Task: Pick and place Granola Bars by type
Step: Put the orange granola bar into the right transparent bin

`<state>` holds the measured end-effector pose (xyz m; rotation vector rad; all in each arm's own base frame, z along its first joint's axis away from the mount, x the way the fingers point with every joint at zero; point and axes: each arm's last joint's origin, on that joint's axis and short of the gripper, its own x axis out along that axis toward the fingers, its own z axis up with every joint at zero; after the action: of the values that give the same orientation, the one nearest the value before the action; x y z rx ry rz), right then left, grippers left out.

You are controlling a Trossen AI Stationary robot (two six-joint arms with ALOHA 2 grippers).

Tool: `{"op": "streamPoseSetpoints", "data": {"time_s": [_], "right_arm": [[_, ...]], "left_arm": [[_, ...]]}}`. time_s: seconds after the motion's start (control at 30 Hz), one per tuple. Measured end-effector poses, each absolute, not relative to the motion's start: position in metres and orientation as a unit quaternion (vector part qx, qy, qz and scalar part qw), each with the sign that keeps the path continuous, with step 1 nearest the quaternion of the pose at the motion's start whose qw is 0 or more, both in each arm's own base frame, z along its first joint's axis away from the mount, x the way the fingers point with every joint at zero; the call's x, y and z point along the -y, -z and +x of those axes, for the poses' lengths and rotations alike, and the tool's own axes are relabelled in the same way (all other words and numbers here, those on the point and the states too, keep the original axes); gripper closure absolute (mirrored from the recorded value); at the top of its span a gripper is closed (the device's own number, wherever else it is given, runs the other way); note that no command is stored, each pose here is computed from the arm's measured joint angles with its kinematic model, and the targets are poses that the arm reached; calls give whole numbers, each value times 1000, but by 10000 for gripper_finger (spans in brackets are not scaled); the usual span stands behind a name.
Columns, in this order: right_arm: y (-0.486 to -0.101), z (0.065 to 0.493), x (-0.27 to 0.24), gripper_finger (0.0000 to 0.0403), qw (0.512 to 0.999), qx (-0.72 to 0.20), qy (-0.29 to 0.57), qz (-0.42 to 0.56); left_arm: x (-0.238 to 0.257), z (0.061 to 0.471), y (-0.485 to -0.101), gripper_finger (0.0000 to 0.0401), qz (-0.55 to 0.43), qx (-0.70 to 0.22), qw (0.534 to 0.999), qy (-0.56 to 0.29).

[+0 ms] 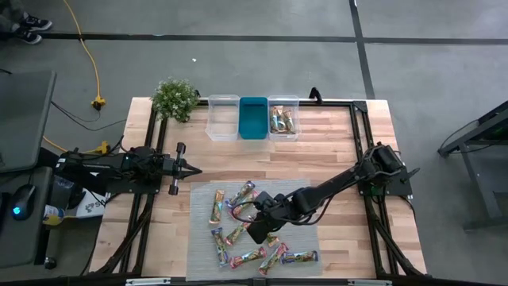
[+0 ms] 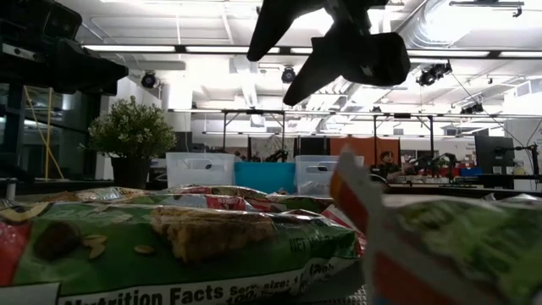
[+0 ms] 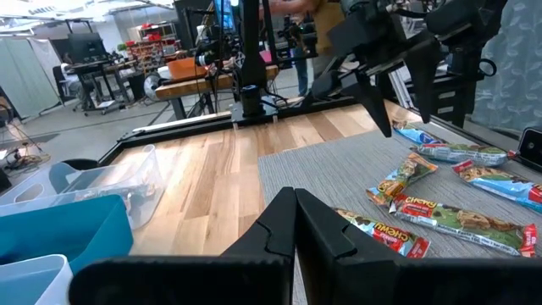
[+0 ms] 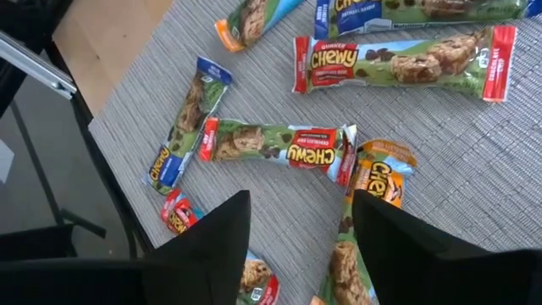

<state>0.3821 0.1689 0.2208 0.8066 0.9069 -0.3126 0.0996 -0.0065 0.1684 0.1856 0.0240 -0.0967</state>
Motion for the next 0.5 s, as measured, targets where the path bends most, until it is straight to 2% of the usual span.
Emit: {"op": "streamPoseSetpoints", "data": {"time_s": [0.3,0.5], "right_arm": [[-221,383,-170,142,808,-430,128,381],[-223,384,-172,131,809,-435,101,382]], "left_arm": [[6,100,-169,400,93,-12,994,48],[6,100,-169,400,93,-12,994,48]]}}
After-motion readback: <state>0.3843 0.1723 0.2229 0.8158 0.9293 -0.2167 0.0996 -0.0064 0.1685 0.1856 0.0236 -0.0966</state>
